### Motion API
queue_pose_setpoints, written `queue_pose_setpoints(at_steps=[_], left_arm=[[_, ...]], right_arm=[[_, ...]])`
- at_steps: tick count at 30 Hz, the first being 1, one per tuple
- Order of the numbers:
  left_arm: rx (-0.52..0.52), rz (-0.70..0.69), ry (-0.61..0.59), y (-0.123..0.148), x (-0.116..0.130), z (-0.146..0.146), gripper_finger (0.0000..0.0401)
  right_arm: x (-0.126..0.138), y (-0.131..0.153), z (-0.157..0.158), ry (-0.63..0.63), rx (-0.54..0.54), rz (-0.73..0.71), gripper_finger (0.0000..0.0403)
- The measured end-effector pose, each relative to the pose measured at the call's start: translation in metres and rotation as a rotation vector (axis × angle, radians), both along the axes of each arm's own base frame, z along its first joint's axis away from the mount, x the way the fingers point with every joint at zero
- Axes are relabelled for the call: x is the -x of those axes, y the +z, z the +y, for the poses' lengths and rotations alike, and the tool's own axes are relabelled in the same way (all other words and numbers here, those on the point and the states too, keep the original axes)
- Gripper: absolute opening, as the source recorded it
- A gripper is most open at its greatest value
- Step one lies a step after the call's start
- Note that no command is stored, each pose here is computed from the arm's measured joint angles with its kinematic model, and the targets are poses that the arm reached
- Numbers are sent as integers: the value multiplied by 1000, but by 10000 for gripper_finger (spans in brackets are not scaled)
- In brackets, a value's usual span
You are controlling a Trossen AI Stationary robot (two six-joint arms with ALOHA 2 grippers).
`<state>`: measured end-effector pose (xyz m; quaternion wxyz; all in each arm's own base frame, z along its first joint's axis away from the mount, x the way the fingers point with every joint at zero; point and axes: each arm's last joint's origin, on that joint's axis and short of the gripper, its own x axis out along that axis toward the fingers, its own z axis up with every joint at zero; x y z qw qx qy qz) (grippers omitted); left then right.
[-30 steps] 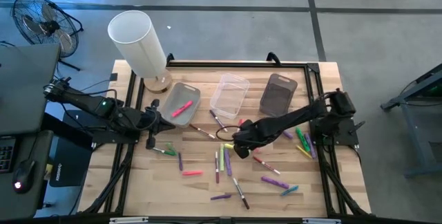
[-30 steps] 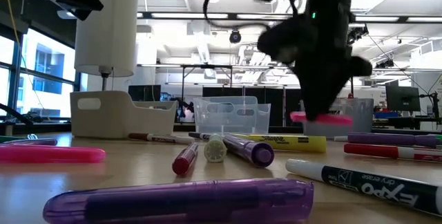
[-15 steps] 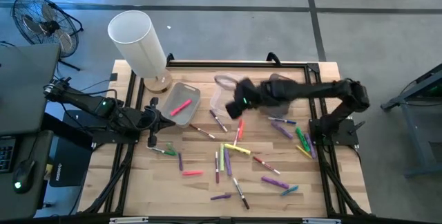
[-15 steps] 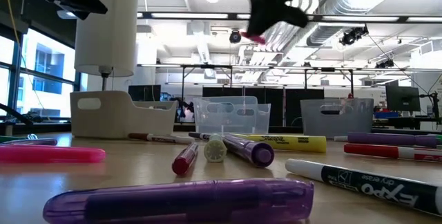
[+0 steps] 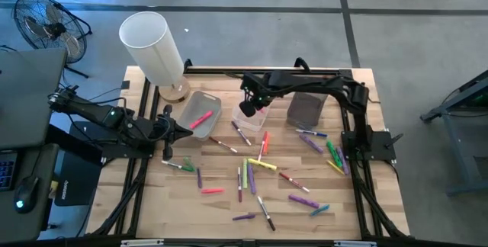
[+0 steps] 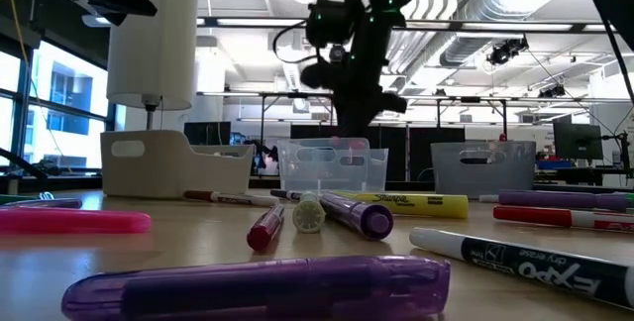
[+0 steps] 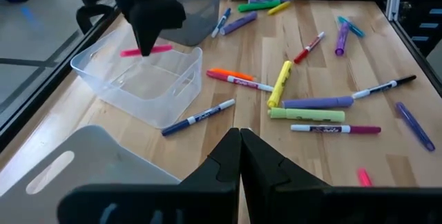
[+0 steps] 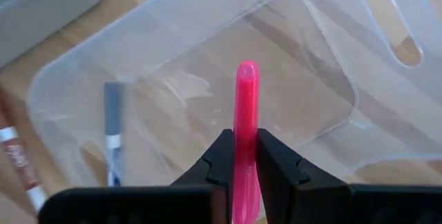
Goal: Pick & Place Markers
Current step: Put the pink pen into the transparent bin, then put the green marker into the black bin
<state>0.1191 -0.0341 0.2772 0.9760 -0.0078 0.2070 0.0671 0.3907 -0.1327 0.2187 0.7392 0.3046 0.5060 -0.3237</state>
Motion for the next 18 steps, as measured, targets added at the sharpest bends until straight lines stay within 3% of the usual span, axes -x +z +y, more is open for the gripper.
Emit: queue_pose_setpoints(at_steps=[10, 18], left_arm=[[37, -4, 24, 0, -1, 0, 8], [65, -16, 60, 0, -1, 0, 99]], right_arm=[[4, 13, 0, -5, 42, -25, 81], [16, 43, 13, -13, 38, -73, 87]])
